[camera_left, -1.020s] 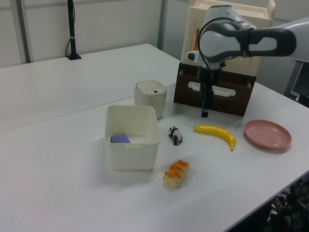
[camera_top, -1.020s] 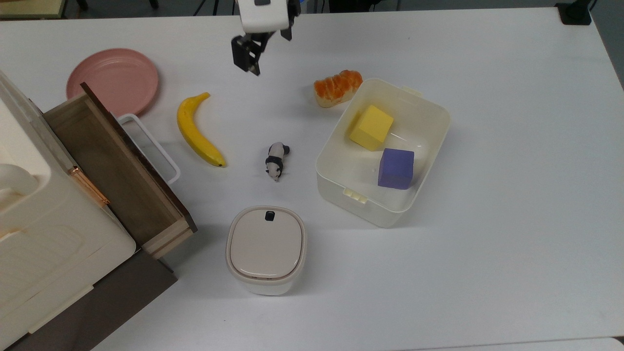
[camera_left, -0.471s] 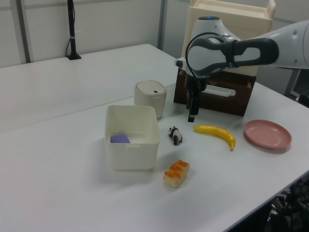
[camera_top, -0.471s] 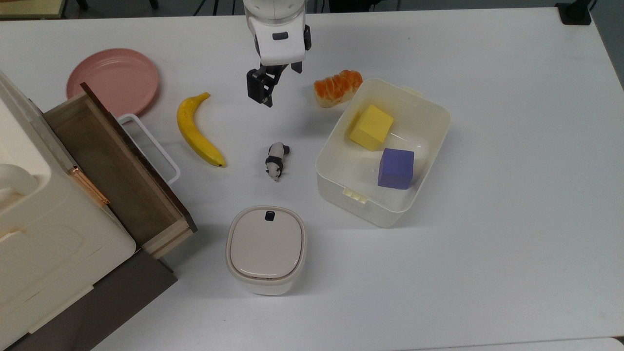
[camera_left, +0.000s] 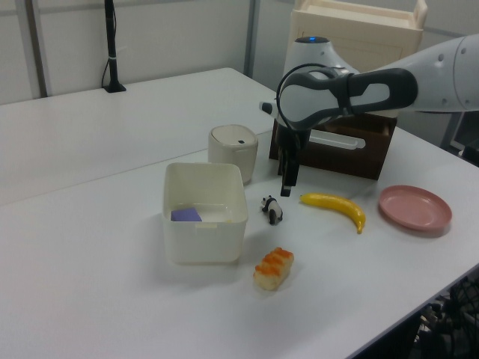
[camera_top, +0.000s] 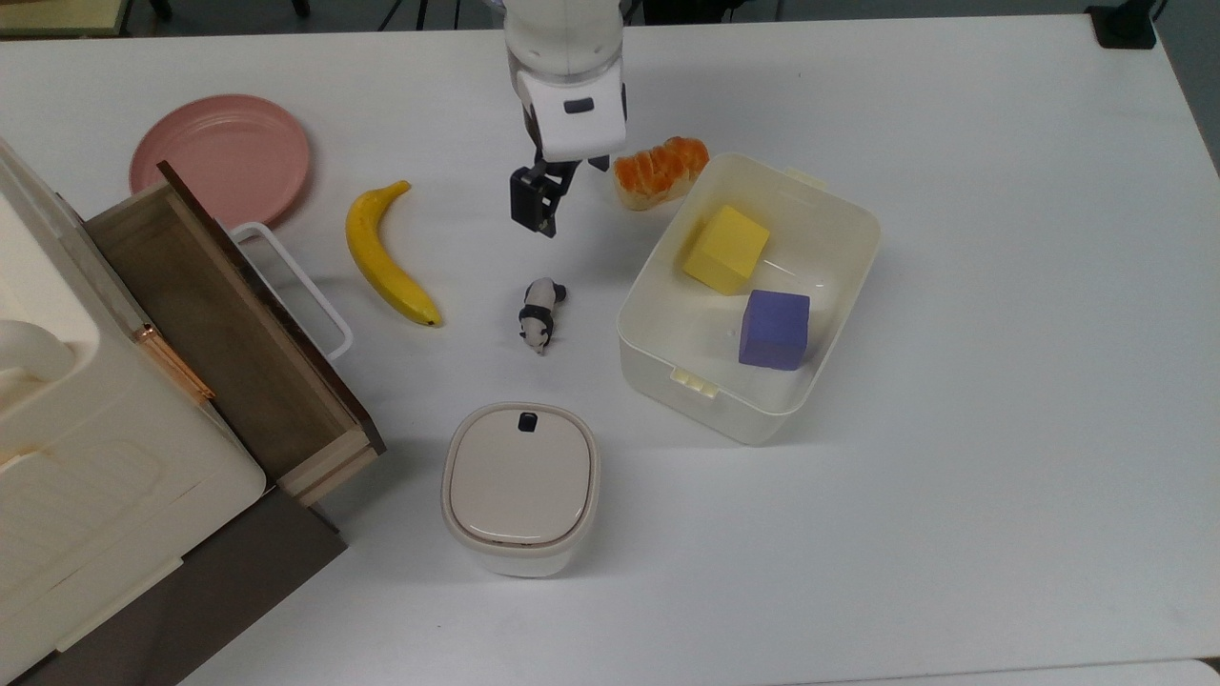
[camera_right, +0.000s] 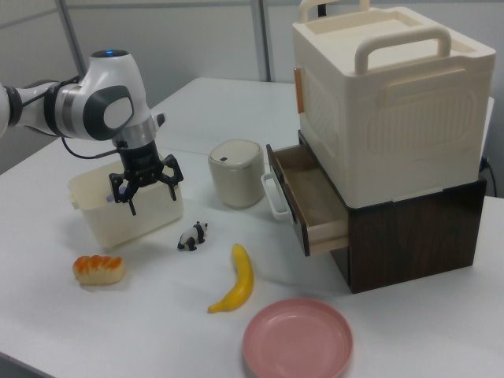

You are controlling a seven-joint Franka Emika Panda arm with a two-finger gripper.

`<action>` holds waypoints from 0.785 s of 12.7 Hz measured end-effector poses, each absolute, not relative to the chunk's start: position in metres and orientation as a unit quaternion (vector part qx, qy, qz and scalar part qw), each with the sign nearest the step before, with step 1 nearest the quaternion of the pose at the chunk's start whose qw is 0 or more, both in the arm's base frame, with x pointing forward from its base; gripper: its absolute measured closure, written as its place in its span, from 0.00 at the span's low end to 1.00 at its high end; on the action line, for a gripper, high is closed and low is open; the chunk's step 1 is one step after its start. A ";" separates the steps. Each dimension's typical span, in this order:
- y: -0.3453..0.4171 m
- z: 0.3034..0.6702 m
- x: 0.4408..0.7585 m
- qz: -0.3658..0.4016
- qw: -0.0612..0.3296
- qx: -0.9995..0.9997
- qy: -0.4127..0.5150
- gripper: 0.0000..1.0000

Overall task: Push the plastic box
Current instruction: 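Lower the gripper beside the rim of the translucent plastic box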

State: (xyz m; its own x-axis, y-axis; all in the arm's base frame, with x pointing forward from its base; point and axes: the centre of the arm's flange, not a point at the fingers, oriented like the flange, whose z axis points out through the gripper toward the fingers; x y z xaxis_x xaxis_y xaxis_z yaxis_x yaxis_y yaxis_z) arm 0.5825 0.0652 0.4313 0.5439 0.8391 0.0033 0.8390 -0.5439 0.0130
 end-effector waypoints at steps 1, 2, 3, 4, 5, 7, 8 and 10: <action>0.069 0.426 0.583 0.000 0.004 0.877 0.480 0.00; 0.074 0.421 0.583 -0.003 0.002 0.875 0.484 0.00; 0.080 0.417 0.583 -0.006 0.001 0.873 0.488 0.00; 0.085 0.414 0.583 -0.009 0.001 0.871 0.492 0.00; 0.088 0.411 0.583 -0.010 0.000 0.869 0.494 0.00; 0.093 0.409 0.586 -0.003 0.003 0.868 0.497 0.00; 0.095 0.408 0.587 0.001 0.005 0.867 0.499 0.00; 0.097 0.406 0.592 0.009 0.008 0.866 0.500 0.00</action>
